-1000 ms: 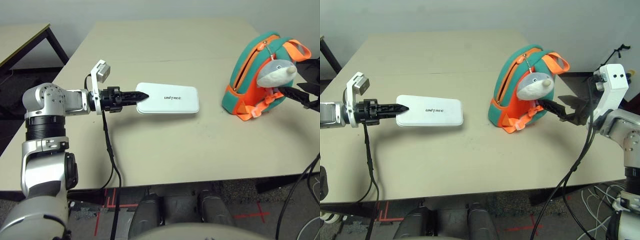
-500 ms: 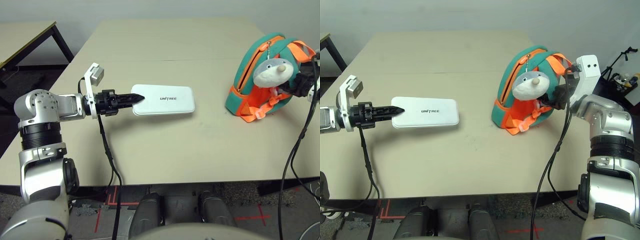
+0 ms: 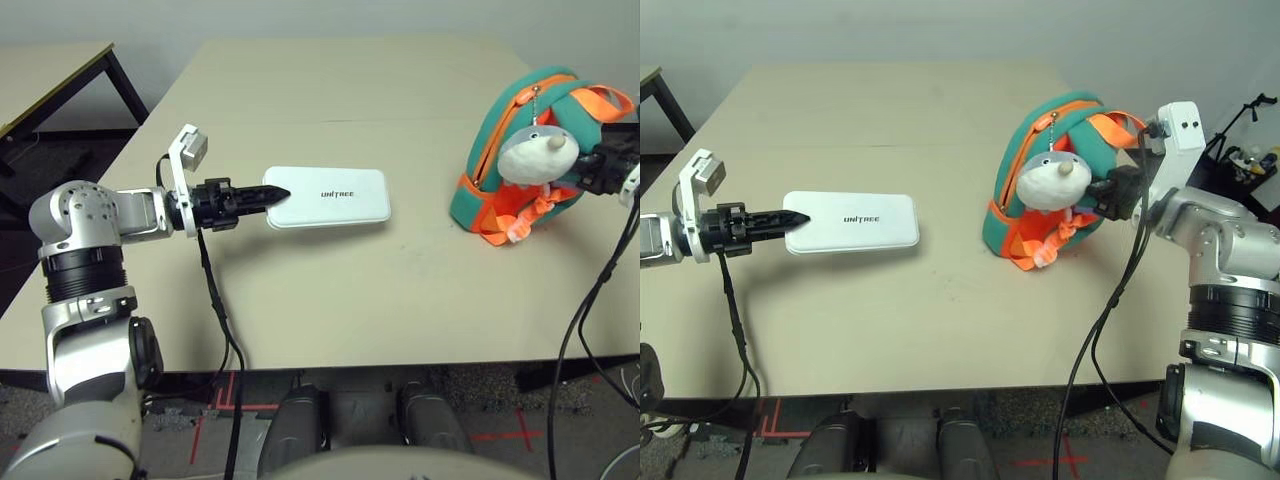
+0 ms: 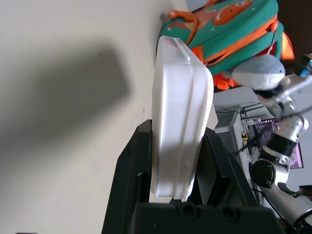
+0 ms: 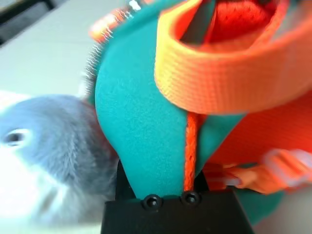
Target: Put the pencil case into the backpack and zip it.
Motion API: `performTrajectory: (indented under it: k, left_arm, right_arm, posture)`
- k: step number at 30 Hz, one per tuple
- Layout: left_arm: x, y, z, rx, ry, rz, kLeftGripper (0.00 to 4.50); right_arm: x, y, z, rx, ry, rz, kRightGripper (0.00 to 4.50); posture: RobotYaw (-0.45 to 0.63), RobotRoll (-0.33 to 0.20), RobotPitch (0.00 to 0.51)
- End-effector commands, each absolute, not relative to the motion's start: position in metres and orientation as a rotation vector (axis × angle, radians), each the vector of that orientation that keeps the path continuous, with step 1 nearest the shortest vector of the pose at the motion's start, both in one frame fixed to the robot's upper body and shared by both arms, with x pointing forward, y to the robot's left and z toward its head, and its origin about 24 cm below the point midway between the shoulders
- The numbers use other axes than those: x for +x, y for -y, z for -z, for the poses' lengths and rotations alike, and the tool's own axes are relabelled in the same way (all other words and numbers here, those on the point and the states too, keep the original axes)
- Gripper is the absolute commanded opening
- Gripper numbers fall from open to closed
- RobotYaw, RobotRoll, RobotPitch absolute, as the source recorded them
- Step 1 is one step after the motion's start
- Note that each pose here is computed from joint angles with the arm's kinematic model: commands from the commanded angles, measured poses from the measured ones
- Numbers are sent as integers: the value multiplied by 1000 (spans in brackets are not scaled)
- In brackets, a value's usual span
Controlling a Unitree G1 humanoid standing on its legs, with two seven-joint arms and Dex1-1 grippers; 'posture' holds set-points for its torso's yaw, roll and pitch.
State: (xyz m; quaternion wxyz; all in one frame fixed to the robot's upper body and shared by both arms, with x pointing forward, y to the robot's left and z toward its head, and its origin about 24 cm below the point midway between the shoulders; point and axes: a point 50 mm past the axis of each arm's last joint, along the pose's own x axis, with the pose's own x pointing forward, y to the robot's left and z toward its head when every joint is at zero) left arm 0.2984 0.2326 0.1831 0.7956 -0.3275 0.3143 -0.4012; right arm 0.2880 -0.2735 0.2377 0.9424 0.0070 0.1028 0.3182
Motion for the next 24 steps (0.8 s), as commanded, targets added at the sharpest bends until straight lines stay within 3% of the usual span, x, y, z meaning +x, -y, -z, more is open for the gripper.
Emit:
performTrajectory:
  k: [1, 14, 24]
  left_arm:
    - [302, -230, -187, -709, -663, 880, 1308]
    - [311, -221, -183, -724, -645, 910, 1308]
    - [319, -224, -181, -722, -639, 894, 1308]
  right_arm:
    - [264, 246, -257, 24, -197, -806, 86]
    - [222, 214, -289, 8, -261, -1023, 86]
    - [178, 219, -288, 25, -338, -1101, 86]
  posture:
    - [-69, 0, 34]
    - [-111, 0, 81]
    - [-174, 0, 87]
